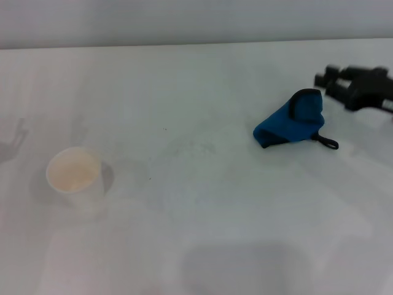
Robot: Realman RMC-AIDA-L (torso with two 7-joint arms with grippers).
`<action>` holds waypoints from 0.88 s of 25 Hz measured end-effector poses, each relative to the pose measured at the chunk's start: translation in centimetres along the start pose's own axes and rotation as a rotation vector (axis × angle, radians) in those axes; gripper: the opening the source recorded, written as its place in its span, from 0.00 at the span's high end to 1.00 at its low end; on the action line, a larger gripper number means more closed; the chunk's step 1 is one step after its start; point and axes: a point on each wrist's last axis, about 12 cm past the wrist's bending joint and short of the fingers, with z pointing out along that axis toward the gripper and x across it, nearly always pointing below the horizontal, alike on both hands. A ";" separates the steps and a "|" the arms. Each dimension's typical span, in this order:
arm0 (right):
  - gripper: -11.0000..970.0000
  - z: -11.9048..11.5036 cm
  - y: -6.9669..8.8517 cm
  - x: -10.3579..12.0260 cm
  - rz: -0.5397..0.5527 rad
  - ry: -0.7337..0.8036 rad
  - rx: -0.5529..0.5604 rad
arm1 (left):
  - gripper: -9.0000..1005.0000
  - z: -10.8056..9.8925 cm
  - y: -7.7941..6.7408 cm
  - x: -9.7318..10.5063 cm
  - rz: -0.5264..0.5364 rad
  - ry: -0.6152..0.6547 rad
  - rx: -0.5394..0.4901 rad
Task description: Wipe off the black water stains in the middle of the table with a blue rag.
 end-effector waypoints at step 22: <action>0.31 -4.7 -3.0 5.2 -0.070 -0.320 0.587 | 0.11 0.2 0.6 -0.4 0.046 -0.028 -0.047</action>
